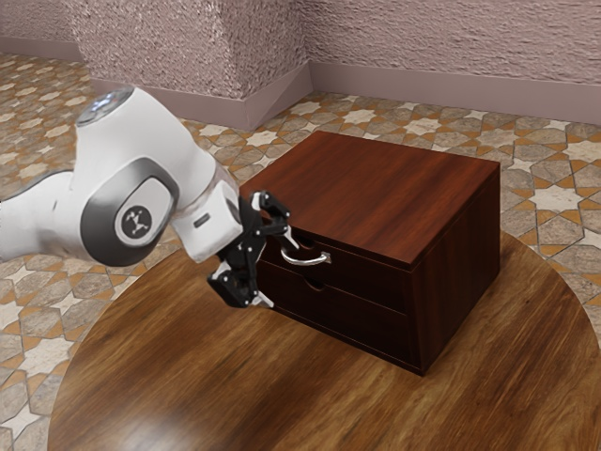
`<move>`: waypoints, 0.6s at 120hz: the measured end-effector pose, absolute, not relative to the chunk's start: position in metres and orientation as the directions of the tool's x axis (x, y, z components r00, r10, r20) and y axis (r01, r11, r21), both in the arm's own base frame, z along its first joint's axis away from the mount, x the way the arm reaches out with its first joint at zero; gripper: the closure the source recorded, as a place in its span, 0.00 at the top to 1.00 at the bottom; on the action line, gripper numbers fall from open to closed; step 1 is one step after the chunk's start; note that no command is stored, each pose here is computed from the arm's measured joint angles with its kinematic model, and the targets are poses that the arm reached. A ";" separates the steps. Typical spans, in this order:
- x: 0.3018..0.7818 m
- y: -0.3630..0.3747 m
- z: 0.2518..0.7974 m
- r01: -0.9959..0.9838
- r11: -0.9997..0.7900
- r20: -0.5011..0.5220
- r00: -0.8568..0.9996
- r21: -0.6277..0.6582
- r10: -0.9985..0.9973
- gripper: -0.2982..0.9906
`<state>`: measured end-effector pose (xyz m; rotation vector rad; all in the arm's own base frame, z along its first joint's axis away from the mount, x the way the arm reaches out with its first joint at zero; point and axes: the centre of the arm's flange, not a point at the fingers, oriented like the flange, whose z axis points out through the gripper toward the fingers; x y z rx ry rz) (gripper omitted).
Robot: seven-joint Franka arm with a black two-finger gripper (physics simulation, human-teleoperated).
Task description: Pull the drawer handle with one arm to open the drawer
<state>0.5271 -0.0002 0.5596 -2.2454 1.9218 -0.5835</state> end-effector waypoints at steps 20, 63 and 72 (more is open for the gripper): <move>0.531 0.000 0.552 -0.926 -0.164 0.197 0.100 -0.341 -0.975 0.77; 0.540 0.002 0.535 -0.933 -0.145 0.185 0.087 -0.330 -0.979 0.77; 0.540 0.002 0.535 -0.932 -0.143 0.185 0.084 -0.333 -0.979 0.73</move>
